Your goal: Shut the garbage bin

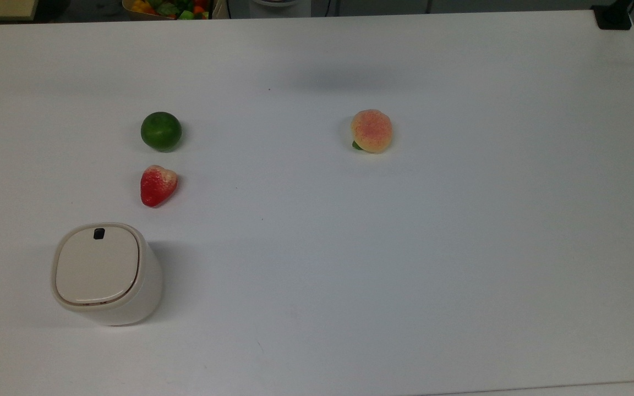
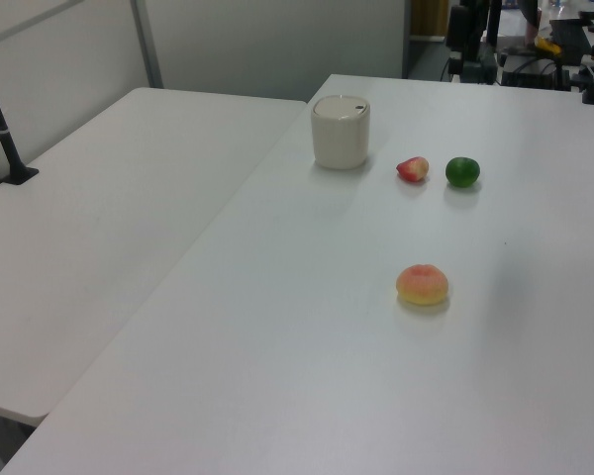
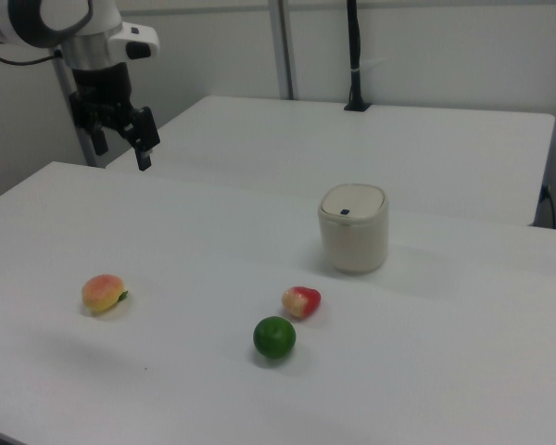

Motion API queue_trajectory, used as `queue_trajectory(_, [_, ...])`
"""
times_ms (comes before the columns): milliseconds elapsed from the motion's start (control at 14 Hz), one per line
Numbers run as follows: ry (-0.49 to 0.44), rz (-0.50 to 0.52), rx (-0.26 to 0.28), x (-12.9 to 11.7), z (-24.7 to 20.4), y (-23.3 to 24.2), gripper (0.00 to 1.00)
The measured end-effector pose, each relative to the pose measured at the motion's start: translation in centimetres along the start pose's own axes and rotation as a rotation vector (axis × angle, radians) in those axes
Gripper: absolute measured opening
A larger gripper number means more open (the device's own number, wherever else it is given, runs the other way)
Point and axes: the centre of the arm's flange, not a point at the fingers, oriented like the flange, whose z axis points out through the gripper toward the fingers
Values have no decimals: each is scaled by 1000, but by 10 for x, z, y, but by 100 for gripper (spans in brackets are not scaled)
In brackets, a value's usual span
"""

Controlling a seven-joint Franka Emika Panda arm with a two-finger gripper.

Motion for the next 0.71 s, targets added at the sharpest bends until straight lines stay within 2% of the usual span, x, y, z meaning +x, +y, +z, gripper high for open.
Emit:
queue_trajectory(142, [30, -35, 18, 5, -2, 12, 100])
queue_trajectory(427, [59, -97, 15, 8, -5, 22, 100])
queue_trajectory(712, [64, -99, -34, 1, -11, 28, 100])
